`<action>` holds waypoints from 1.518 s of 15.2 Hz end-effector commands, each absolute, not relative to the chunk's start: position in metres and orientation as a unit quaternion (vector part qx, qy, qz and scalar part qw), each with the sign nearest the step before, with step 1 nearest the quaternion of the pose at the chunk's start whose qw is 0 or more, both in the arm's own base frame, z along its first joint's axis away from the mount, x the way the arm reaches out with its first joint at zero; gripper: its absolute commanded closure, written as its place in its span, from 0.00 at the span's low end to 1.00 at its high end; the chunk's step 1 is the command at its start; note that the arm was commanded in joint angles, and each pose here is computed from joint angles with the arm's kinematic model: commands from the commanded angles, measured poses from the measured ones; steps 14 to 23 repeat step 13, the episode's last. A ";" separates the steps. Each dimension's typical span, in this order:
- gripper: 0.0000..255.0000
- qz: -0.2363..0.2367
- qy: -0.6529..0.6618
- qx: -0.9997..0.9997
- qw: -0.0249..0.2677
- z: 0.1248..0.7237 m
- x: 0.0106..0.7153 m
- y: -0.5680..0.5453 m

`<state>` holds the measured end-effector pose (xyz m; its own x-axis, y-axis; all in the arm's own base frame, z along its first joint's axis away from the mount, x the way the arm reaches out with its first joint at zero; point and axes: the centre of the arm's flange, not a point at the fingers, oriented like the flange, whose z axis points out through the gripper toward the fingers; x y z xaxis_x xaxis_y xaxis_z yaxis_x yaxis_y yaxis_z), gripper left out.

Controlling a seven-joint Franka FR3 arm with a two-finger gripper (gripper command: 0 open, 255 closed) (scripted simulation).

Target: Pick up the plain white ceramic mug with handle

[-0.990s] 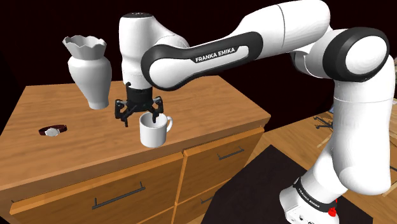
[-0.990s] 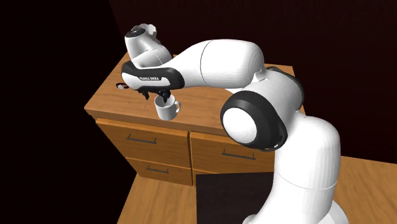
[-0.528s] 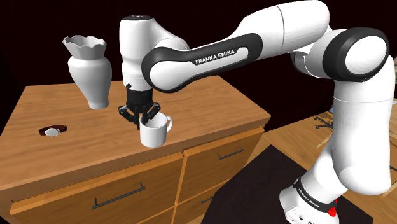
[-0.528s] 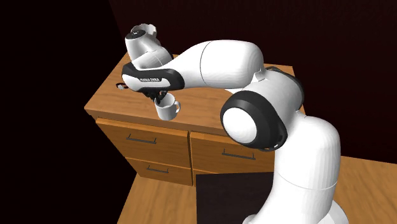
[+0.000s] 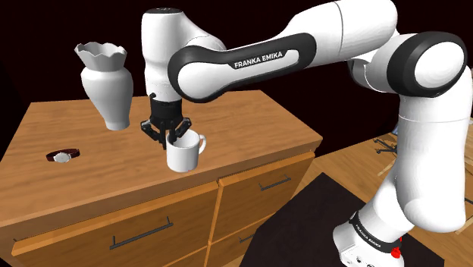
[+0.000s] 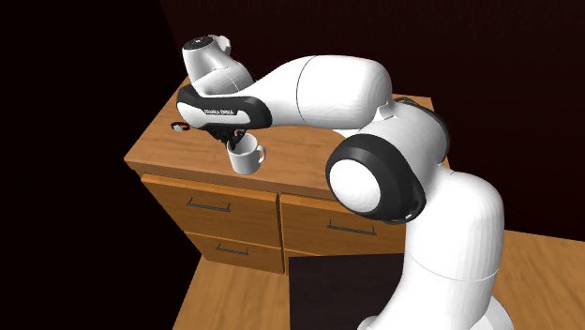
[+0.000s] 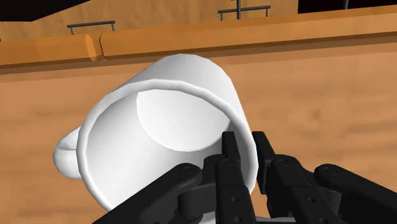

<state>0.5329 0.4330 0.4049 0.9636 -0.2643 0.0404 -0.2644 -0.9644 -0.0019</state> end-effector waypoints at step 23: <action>1.00 0.020 -0.133 0.991 0.002 0.468 0.533 0.433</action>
